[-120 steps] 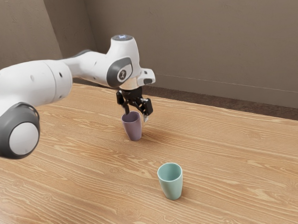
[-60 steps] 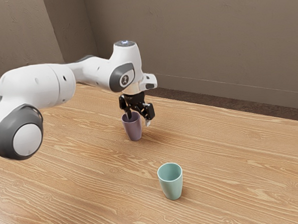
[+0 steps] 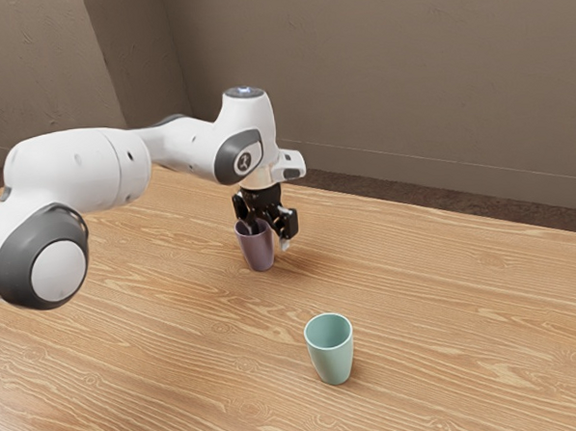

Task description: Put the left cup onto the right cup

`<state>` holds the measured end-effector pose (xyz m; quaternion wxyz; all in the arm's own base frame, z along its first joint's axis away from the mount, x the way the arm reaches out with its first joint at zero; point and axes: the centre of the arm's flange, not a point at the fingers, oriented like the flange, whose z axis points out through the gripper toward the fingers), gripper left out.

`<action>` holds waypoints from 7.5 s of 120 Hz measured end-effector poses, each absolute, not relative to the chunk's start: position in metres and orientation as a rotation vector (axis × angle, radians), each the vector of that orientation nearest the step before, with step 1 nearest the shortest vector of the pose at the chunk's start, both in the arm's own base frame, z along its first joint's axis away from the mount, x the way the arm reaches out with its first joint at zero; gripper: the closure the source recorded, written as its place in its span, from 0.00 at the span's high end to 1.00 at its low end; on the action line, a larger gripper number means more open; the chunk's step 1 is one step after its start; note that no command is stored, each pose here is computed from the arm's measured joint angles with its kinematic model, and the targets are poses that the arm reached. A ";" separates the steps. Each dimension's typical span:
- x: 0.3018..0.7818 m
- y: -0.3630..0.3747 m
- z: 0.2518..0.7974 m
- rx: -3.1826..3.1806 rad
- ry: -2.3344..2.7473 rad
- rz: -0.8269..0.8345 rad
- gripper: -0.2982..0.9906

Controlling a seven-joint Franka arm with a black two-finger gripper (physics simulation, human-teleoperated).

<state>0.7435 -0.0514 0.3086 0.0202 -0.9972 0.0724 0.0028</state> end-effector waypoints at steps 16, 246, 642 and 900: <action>0.744 -0.051 0.303 -3.094 0.224 0.015 0.55; 0.665 -0.156 0.450 -3.069 0.338 -0.171 0.16; 0.548 -0.314 0.412 -3.033 -0.444 -0.064 0.16; 0.590 -0.123 0.523 -2.993 -0.744 -0.166 0.77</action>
